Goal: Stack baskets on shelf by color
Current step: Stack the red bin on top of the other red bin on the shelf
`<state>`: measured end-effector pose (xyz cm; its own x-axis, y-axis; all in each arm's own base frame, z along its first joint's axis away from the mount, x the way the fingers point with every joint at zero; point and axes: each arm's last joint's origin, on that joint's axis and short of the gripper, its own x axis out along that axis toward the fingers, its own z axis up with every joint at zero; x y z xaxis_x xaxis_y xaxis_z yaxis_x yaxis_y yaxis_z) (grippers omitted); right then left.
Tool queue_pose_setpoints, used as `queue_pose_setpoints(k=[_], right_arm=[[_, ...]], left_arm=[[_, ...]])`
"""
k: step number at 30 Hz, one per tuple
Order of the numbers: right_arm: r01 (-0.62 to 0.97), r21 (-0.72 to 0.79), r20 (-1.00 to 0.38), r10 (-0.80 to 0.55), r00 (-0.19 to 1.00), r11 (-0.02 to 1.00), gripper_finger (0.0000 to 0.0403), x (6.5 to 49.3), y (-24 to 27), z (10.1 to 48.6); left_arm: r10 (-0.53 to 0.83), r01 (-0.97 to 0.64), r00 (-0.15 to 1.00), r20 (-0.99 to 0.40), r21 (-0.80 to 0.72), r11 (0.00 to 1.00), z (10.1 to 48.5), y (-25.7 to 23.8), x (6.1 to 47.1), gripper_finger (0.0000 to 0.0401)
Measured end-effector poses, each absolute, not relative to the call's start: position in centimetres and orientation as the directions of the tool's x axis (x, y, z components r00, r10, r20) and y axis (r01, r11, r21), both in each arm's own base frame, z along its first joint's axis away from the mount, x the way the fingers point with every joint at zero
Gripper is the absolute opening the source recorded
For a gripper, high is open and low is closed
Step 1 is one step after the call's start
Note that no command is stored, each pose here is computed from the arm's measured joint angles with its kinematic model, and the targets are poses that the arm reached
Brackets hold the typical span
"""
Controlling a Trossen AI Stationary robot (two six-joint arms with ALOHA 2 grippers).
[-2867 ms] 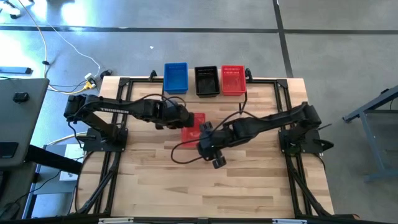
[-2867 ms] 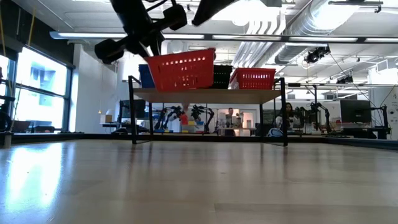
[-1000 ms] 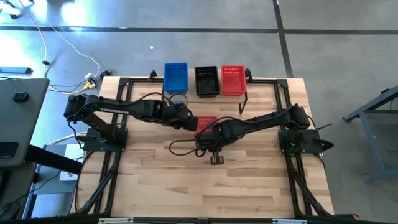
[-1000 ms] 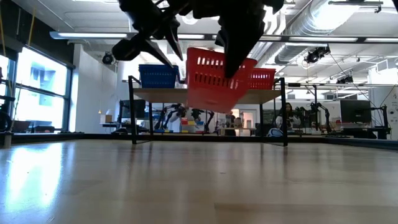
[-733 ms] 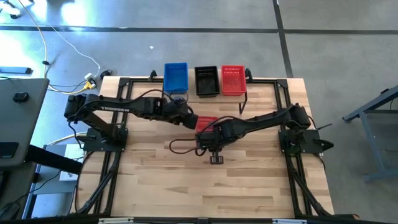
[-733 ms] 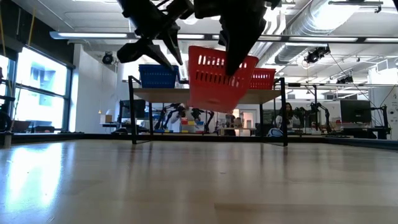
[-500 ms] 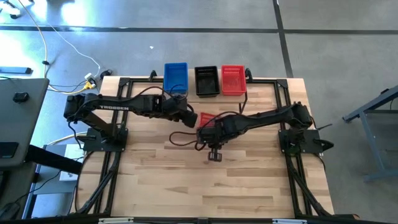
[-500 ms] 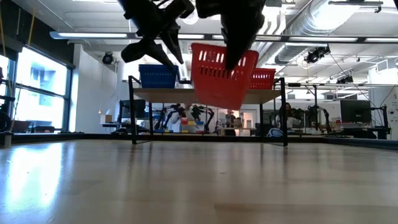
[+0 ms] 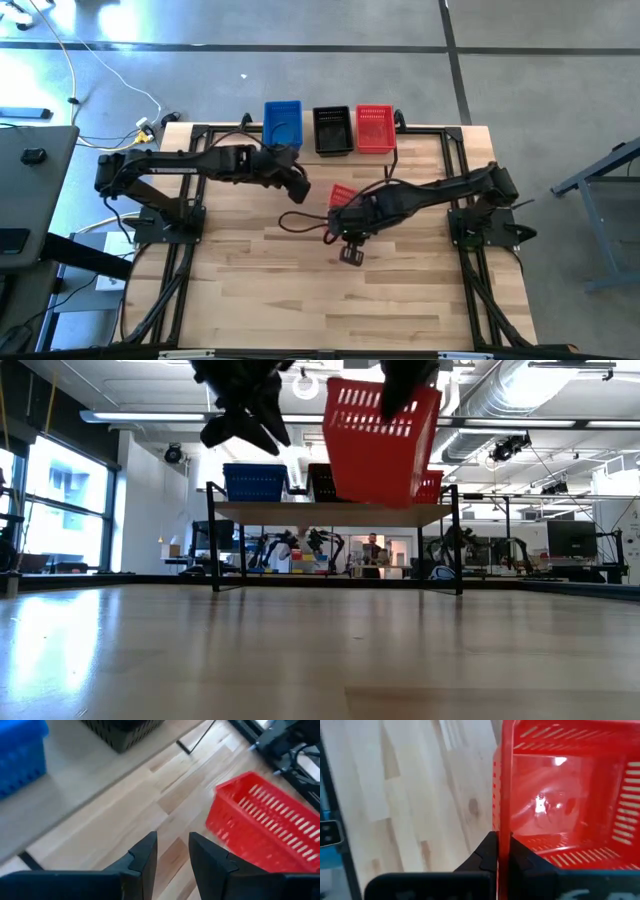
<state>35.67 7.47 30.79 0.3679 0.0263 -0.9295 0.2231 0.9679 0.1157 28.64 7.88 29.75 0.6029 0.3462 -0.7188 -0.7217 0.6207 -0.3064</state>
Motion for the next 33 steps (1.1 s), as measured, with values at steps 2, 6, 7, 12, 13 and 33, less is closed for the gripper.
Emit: queue_pose_setpoints(k=[2,6,7,12,13,33], right_arm=[[0.212,0.123,-0.923,0.033,0.384,0.969,0.0,35.2,7.7,31.4],[0.206,0.125,-0.907,0.028,0.42,0.97,0.0,34.5,7.7,32.6],[0.21,0.115,-0.902,0.014,0.431,0.971,0.0,34.2,7.7,33.0],[0.244,0.017,-0.869,-0.106,0.482,0.97,0.0,32.9,6.9,34.6],[0.249,0.0,-0.861,-0.127,0.492,0.968,0.0,32.7,6.7,35.0],[0.19,-0.373,-0.752,-0.416,0.511,0.908,0.0,26.8,-2.1,40.6]], left_arm=[[0.352,-0.705,0.616,-0.705,-0.294,0.645,30.4,7.8,28.1,0.0101],[0.356,-0.669,0.645,-0.676,-0.274,0.691,31.6,7.5,27.2,0.0101],[0.358,-0.661,0.651,-0.67,-0.268,0.7,31.9,7.4,26.9,0.0101],[0.368,-0.619,0.689,-0.624,-0.244,0.746,33.6,7.0,25.3,0.0101],[0.369,-0.613,0.694,-0.618,-0.238,0.754,33.9,6.9,25.0,0.0101],[0.447,-0.604,0.726,-0.523,-0.173,0.778,36.6,7.8,21.5,0.0101]])
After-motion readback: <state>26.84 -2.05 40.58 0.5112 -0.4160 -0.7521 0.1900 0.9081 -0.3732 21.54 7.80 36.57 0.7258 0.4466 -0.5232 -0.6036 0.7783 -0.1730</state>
